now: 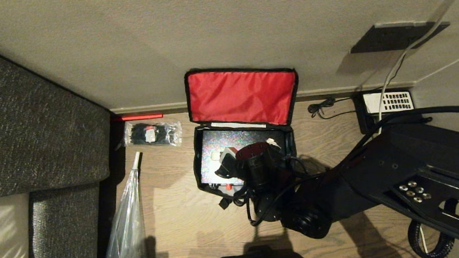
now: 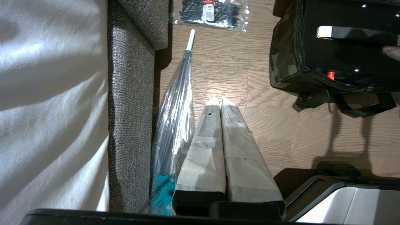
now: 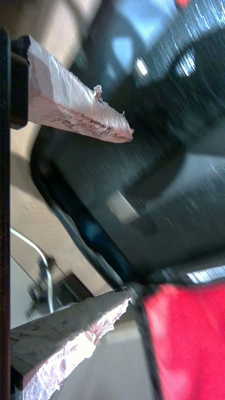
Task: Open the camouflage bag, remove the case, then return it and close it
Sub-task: Grip the handle
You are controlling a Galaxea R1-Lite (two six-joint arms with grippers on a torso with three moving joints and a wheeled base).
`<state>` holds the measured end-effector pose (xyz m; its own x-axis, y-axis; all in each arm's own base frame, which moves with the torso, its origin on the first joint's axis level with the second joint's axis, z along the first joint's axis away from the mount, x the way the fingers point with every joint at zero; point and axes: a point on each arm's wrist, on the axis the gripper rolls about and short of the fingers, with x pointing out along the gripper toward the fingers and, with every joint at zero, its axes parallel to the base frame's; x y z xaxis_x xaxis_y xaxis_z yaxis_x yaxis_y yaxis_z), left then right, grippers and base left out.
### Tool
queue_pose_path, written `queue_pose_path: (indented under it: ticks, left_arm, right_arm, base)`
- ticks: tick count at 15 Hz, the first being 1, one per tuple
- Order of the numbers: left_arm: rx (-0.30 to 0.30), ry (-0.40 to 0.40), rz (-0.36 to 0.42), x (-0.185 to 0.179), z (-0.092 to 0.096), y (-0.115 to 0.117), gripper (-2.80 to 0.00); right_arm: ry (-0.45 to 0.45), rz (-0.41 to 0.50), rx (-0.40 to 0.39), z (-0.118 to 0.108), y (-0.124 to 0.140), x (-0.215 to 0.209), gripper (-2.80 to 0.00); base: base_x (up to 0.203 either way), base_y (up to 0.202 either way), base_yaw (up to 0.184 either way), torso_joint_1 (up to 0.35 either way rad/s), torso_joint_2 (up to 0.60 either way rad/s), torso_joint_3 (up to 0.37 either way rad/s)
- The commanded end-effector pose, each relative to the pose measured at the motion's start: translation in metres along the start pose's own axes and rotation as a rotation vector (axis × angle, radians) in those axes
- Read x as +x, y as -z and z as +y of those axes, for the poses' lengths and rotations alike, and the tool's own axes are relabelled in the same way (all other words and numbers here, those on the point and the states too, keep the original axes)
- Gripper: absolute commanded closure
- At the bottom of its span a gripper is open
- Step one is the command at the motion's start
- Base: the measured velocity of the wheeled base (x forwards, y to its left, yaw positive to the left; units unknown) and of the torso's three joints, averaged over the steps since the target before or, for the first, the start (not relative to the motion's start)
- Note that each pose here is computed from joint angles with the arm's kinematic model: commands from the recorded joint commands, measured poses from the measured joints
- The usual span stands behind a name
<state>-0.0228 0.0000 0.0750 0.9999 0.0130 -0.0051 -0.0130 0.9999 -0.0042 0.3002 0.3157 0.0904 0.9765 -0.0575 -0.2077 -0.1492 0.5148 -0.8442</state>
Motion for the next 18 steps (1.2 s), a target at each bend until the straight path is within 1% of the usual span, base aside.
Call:
queue_pose_path:
  ticks: [1,3,4,5,7,10,13,14,18]
  left_arm:
    - [0.000,0.001,0.001,0.000,0.000,0.001,0.00]
    - [-0.002,0.001,0.001,0.000,0.000,0.001,0.00]
    - [0.000,-0.001,0.001,0.000,0.000,0.001,0.00]
    - [0.000,-0.001,0.001,0.000,0.000,0.001,0.00]
    - [0.000,-0.001,0.001,0.000,0.000,0.001,0.00]
    - [0.000,-0.001,0.001,0.000,0.000,0.001,0.00]
    - [0.000,0.000,0.001,0.000,0.000,0.001,0.00]
    - [0.000,0.001,0.001,0.000,0.000,0.001,0.00]
    - [0.000,0.001,0.001,0.000,0.000,0.001,0.00]
  right_arm:
    - [0.016,-0.014,-0.019,0.002,0.000,0.007,-2.80]
    - [0.017,-0.028,-0.035,0.005,0.001,0.011,-2.80]
    - [0.014,-0.037,-0.072,0.004,0.003,0.017,-2.80]
    - [0.008,-0.051,-0.092,0.004,0.005,0.021,-2.80]
    - [0.046,-0.078,-0.098,0.001,0.001,0.028,-2.80]
    - [0.073,-0.074,-0.202,-0.002,0.009,0.034,-2.80]
    - [0.063,-0.071,-0.243,0.002,0.013,0.036,-2.80]
    - [0.061,-0.070,-0.275,0.003,0.013,0.036,-2.80]
    - [0.052,-0.067,-0.298,-0.006,0.015,0.028,-2.80]
  base:
    - [0.000,0.000,0.000,0.000,0.00,0.000]
    - [0.000,0.000,0.000,0.000,0.00,0.000]
    - [0.000,0.000,0.000,0.000,0.00,0.000]
    - [0.000,0.000,0.000,0.000,0.00,0.000]
    - [0.000,0.000,0.000,0.000,0.00,0.000]
    - [0.000,0.000,0.000,0.000,0.00,0.000]
    - [0.000,0.000,0.000,0.000,0.00,0.000]
    - [0.000,0.000,0.000,0.000,0.00,0.000]
    - [0.000,0.000,0.000,0.000,0.00,0.000]
